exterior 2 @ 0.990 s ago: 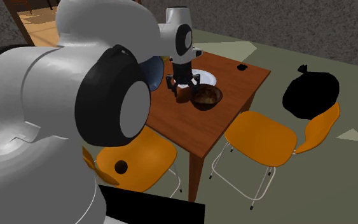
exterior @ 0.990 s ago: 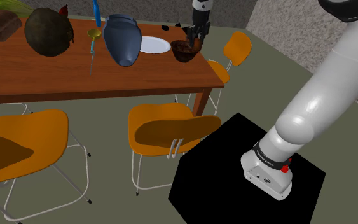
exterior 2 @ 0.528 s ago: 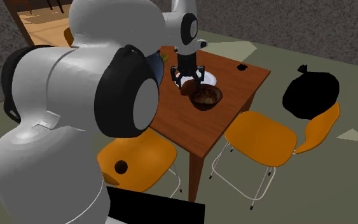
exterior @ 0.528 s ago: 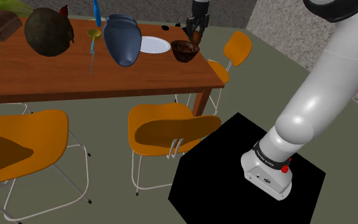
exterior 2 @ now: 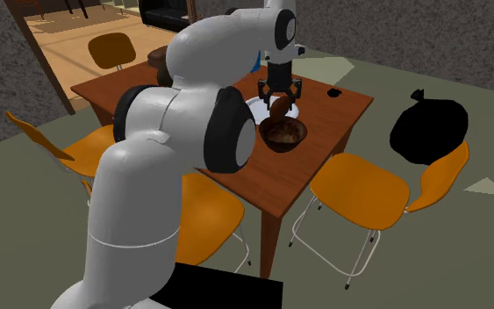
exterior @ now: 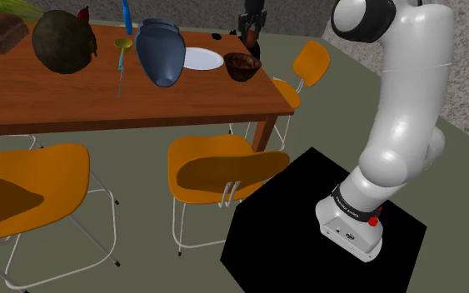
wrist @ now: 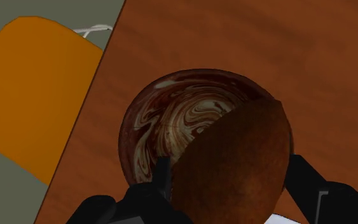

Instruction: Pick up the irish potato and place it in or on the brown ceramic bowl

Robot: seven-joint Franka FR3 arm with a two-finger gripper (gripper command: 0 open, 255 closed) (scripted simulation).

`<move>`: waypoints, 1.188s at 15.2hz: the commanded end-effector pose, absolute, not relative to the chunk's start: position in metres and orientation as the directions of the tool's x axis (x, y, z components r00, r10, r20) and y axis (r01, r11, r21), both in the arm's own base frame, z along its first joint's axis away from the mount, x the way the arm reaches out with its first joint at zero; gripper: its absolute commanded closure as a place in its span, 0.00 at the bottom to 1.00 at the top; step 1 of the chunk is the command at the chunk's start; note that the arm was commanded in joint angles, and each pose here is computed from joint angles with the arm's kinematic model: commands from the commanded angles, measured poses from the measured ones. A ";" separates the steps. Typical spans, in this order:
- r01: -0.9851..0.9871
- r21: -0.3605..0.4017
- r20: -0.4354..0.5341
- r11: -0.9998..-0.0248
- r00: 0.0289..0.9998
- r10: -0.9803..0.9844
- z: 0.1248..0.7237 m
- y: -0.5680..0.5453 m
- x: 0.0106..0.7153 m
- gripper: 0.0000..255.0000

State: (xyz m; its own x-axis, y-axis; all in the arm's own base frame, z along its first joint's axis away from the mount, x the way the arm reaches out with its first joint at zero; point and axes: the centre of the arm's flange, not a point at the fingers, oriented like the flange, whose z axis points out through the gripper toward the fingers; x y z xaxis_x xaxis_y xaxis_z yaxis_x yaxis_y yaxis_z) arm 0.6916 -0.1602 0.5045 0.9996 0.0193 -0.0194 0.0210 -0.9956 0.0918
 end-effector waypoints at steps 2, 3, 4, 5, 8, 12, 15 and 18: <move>0.022 0.091 -0.020 -0.996 1.000 0.020 0.505 -0.181 0.728 1.00; 0.022 0.091 -0.020 -0.996 1.000 0.020 0.499 -0.181 0.728 1.00; 0.022 0.091 -0.020 -0.996 1.000 0.020 0.494 -0.181 0.728 1.00; 0.022 0.091 -0.020 -0.996 1.000 0.020 0.489 -0.181 0.728 1.00; 0.022 0.091 -0.020 -0.996 1.000 0.020 0.473 -0.181 0.728 1.00; 0.022 0.091 -0.020 -0.996 1.000 0.020 0.452 -0.181 0.728 1.00; 0.022 0.091 -0.020 -0.996 1.000 0.020 0.436 -0.181 0.728 1.00; 0.022 0.091 -0.020 -0.996 1.000 0.020 0.430 -0.181 0.728 1.00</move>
